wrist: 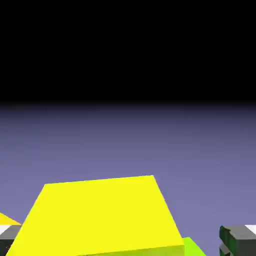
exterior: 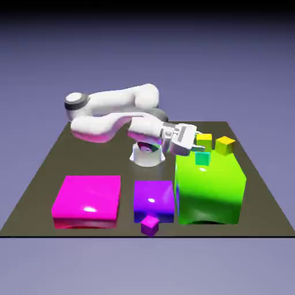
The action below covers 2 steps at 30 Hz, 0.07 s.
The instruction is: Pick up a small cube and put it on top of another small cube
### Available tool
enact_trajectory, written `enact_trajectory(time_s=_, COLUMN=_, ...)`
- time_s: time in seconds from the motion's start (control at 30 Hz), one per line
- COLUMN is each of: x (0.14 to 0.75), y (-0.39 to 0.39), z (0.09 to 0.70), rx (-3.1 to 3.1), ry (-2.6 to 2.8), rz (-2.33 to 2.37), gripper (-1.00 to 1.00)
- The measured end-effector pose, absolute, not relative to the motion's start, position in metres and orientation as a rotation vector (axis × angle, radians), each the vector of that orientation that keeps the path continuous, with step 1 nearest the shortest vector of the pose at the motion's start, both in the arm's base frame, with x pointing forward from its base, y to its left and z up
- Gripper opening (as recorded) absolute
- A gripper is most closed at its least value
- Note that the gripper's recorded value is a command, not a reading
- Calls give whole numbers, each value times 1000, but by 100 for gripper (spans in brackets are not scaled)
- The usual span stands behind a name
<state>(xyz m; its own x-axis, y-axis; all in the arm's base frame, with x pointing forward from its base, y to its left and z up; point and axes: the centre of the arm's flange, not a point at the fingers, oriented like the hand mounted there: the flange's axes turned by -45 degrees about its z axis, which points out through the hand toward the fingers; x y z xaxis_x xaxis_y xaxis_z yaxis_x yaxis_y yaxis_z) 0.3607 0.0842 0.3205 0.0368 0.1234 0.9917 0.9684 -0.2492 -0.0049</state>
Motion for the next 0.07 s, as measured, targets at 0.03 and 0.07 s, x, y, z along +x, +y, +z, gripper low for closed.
enact_trajectory(time_s=0.03, x=358, y=77, z=325, rx=-1499, ry=-1159, rz=-1314, gripper=100)
enact_trajectory(time_s=0.07, x=356, y=70, z=329, rx=-1496, ry=-1161, rz=-1315, gripper=100)
